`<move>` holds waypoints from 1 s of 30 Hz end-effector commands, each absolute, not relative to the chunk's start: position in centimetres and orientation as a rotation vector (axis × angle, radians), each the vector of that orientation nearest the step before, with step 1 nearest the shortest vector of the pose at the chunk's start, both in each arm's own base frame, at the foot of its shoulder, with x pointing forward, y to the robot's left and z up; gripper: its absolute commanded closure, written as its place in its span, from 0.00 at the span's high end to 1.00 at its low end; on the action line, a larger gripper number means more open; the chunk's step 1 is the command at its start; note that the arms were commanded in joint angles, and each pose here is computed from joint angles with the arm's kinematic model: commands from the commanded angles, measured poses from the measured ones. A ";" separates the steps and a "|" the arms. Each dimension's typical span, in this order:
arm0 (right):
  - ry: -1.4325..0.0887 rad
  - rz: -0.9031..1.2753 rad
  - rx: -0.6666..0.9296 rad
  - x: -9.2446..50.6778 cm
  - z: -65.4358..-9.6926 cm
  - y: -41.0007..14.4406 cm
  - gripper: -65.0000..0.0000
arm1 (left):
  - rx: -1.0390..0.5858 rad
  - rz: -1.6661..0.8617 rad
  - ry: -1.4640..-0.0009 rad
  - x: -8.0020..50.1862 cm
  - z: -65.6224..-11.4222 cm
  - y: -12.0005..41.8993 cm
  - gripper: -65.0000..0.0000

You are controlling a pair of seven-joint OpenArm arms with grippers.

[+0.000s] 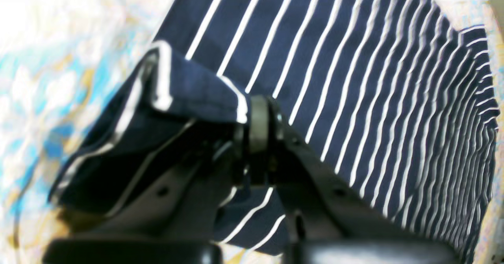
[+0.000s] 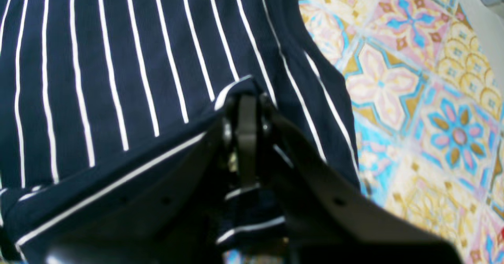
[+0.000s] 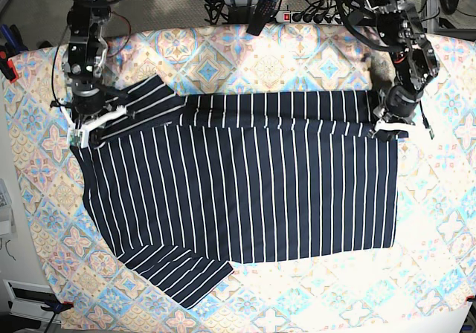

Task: Fold the T-shirt properly
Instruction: 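Lift the shoulder edge and fold it over the shirt body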

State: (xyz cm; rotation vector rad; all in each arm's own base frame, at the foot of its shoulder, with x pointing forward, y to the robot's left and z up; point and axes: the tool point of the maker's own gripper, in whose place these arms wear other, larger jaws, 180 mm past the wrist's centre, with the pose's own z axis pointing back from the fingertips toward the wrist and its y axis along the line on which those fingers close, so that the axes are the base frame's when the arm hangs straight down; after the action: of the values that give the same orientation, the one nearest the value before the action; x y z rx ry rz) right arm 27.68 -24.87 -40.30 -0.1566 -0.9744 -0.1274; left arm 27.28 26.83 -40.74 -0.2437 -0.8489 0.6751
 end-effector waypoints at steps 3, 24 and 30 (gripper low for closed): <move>-1.040 -0.130 -0.171 29.8 -38.7 -25.5 0.00 | -0.214 0.650 -0.909 28.6 -39.2 27.7 0.00; -0.996 -0.157 -0.130 33.9 -41.5 -24.9 0.00 | -0.190 0.714 -0.862 29.2 -42.7 28.6 0.00; -1.066 -0.106 -0.111 35.4 -41.2 -23.2 0.00 | -0.192 0.735 -0.827 28.7 -44.0 28.7 0.00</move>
State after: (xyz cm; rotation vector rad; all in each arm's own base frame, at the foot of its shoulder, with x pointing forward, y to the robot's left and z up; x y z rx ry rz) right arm 34.86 -22.53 -42.20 -0.0938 -1.0327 -0.1111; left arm 27.69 27.77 -45.30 -0.2019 -0.7738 0.7440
